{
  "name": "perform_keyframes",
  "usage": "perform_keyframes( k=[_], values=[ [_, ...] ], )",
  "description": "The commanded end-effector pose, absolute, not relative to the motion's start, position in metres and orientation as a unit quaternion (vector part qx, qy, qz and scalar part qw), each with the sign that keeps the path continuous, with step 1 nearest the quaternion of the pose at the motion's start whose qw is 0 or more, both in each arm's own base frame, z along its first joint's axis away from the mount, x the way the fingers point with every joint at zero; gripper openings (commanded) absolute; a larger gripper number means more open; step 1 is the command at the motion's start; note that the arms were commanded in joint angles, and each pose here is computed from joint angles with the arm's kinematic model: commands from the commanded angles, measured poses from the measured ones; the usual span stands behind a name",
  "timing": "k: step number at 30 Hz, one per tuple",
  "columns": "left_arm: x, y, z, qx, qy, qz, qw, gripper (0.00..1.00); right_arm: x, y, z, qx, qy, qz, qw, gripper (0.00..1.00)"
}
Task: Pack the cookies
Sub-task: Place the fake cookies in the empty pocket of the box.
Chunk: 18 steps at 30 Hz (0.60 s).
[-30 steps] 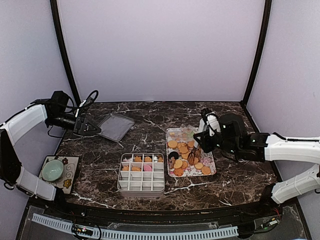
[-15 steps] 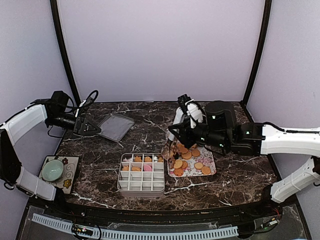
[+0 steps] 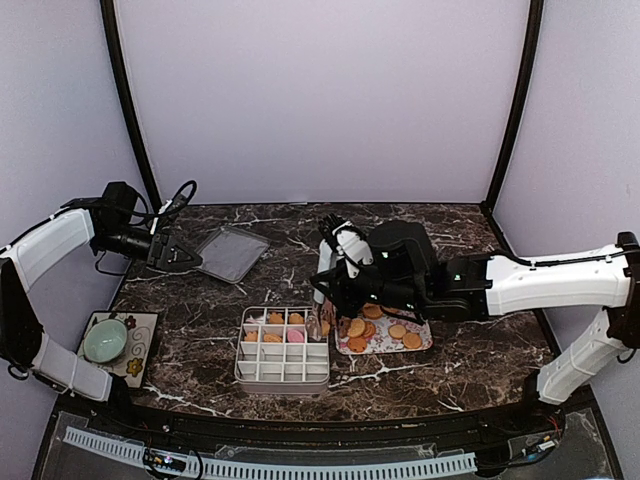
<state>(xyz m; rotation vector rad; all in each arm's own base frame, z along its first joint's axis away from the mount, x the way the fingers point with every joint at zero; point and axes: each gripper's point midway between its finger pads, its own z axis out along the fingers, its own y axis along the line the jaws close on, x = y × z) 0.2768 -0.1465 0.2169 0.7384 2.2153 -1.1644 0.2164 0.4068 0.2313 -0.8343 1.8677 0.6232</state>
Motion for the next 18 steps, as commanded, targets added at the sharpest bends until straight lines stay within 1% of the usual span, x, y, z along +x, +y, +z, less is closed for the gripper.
perform_keyframes(
  k=[1,4,8,18],
  values=[
    [0.274,-0.146,0.226,0.277,0.812,-0.437,0.269,0.56,0.216,0.420,0.264,-0.332,0.739,0.285,0.512,0.13],
    [0.274,-0.147,0.225,0.276,0.812,-0.439,0.268,0.57,0.215,0.422,0.261,-0.335,0.740,0.286,0.508,0.16],
    [0.273,-0.146,0.225,0.276,0.812,-0.439,0.267,0.57,0.214,0.423,0.252,-0.337,0.746,0.282,0.500,0.31],
    [0.272,-0.146,0.224,0.276,0.813,-0.439,0.266,0.56,0.216,0.419,0.251,-0.332,0.748,0.274,0.505,0.39]
  ],
)
